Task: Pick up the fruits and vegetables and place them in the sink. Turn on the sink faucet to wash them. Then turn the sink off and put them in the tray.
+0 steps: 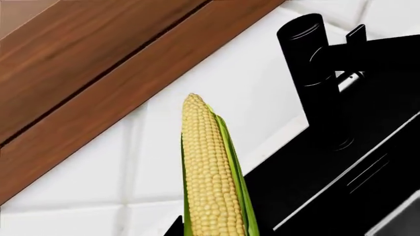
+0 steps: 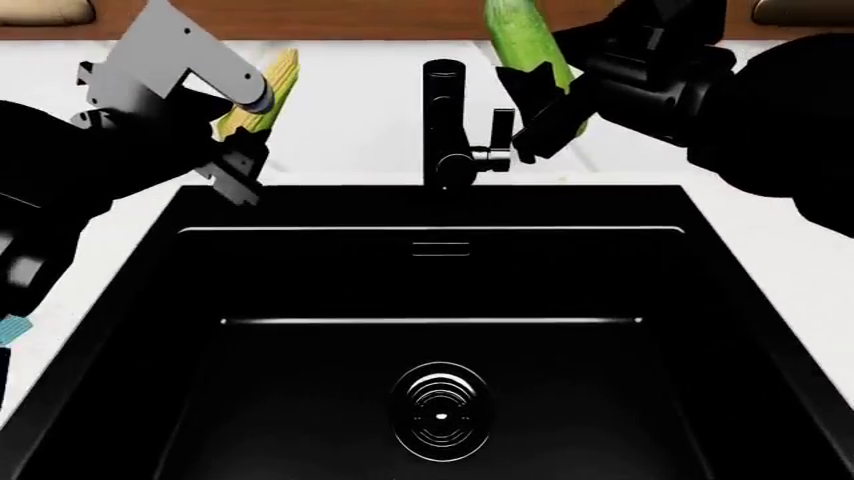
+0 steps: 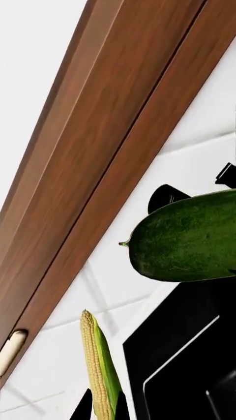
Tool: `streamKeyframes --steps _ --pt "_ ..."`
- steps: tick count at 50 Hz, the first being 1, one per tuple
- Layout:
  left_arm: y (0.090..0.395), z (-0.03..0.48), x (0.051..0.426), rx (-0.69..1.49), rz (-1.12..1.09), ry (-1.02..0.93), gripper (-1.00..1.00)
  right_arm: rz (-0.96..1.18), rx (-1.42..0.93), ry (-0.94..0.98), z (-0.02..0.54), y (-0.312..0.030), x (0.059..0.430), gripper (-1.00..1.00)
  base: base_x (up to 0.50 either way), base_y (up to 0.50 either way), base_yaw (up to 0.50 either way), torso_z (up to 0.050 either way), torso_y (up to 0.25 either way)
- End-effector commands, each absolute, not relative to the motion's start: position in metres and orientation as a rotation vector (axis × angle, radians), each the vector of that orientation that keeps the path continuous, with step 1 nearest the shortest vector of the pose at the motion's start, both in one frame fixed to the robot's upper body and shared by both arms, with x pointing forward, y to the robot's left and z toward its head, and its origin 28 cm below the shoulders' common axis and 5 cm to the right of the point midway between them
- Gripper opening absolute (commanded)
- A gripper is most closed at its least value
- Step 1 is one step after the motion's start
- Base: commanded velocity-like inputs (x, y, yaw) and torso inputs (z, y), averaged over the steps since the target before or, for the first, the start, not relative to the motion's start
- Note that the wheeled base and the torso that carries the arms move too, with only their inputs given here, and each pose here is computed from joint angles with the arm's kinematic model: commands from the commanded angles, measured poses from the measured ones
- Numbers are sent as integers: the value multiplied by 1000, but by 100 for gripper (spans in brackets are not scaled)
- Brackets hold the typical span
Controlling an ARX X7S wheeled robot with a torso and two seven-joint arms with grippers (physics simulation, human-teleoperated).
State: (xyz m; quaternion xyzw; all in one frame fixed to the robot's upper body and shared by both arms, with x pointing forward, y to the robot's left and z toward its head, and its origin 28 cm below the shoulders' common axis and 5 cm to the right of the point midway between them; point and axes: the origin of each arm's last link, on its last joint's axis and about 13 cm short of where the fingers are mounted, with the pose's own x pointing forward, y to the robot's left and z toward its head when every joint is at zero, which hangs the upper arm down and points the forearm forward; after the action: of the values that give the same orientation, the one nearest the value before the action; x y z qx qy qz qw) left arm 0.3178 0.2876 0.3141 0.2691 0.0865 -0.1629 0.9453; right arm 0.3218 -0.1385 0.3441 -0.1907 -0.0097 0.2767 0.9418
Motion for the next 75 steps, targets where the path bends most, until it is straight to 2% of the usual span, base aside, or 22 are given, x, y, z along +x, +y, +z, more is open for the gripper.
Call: streamKeyframes --steps 1,28,33,37,41,49,59,66,75 --pt "277 297 318 515 -389 182 -100 549 -393 -35 344 -142 319 -100 0 0 0 0 0" --pt "268 284 319 484 -427 193 -100 561 -358 9 334 -145 315 -100 62 -130 0 0 1" --pt "269 281 319 484 -421 204 -100 751 -427 203 318 -143 305 -100 0 0 0 0 0" --pt "272 281 316 484 -398 210 -100 983 -544 455 295 -139 294 -100 0 0 0 0 0" --pt "278 276 307 552 -420 303 -100 1096 -605 563 289 -135 292 -100 0 0 0 0 0" --pt "286 267 290 786 -551 519 -100 971 -560 383 316 -141 298 -100 0 0 0 1 1" --pt "275 254 287 946 -705 636 -100 976 -565 377 317 -144 295 -100 0 0 0 0 0" --pt "251 234 297 992 -837 653 -100 982 -572 397 313 -147 297 -100 0 0 0 0 0" --pt "212 189 313 936 -955 589 -100 961 -587 458 303 -150 287 -100 0 0 0 0 1"
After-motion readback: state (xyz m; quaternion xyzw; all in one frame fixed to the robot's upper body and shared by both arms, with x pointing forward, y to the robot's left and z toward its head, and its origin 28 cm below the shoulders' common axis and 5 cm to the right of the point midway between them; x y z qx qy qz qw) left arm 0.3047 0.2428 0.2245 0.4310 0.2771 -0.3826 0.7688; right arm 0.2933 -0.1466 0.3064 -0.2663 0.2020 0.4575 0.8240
